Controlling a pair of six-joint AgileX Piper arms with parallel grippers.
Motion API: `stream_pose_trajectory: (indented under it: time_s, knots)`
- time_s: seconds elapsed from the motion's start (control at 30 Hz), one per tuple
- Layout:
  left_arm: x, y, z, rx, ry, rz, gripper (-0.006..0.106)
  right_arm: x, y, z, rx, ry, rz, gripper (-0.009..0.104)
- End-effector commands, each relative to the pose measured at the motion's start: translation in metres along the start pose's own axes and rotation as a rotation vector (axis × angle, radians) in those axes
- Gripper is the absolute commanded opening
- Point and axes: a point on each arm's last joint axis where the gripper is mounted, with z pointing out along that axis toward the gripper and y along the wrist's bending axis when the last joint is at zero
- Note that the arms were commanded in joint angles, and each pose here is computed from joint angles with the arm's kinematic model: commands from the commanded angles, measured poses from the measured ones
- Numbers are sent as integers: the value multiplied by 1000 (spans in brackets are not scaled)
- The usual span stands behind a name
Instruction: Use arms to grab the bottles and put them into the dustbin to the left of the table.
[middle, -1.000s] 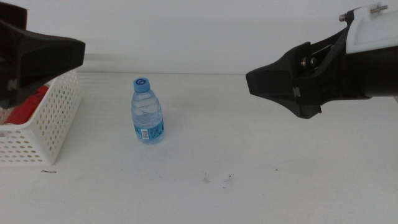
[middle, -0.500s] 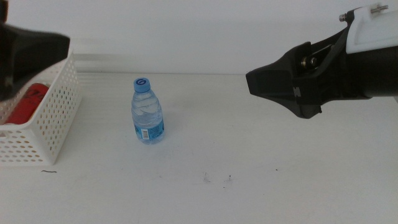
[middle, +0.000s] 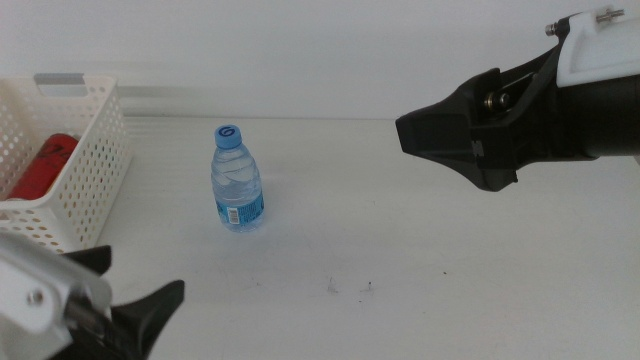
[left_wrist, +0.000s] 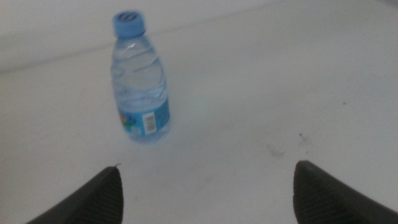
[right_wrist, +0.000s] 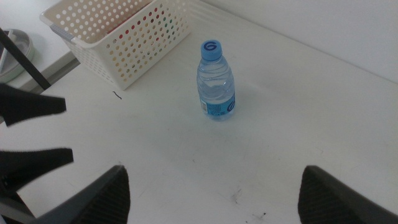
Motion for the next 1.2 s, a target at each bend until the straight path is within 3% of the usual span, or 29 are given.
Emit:
stream_pose_trajectory:
  time_s: [0.0, 0.1, 0.43, 0.63, 0.97, 1.17]
  knots:
    - [5, -2, 1, 5, -97, -2, 94, -2, 0, -2, 5, -14, -10, 91]
    - [8, -4, 3, 5, -157, 95, 94, -2, 0, -2, 5, -14, -10, 91]
    - [32, 3, 9, -41, -144, 4, 94, -2, 0, -2, 5, -14, -10, 91]
    - [30, 6, 8, -63, -167, 3, 94, -2, 0, -2, 5, -14, -10, 91]
    - [34, 6, 11, -71, -185, 156, 93, -2, 0, -2, 5, -14, -10, 91]
    - [52, 13, 23, -139, -217, 83, 92, -2, 0, -2, 5, -14, -10, 91]
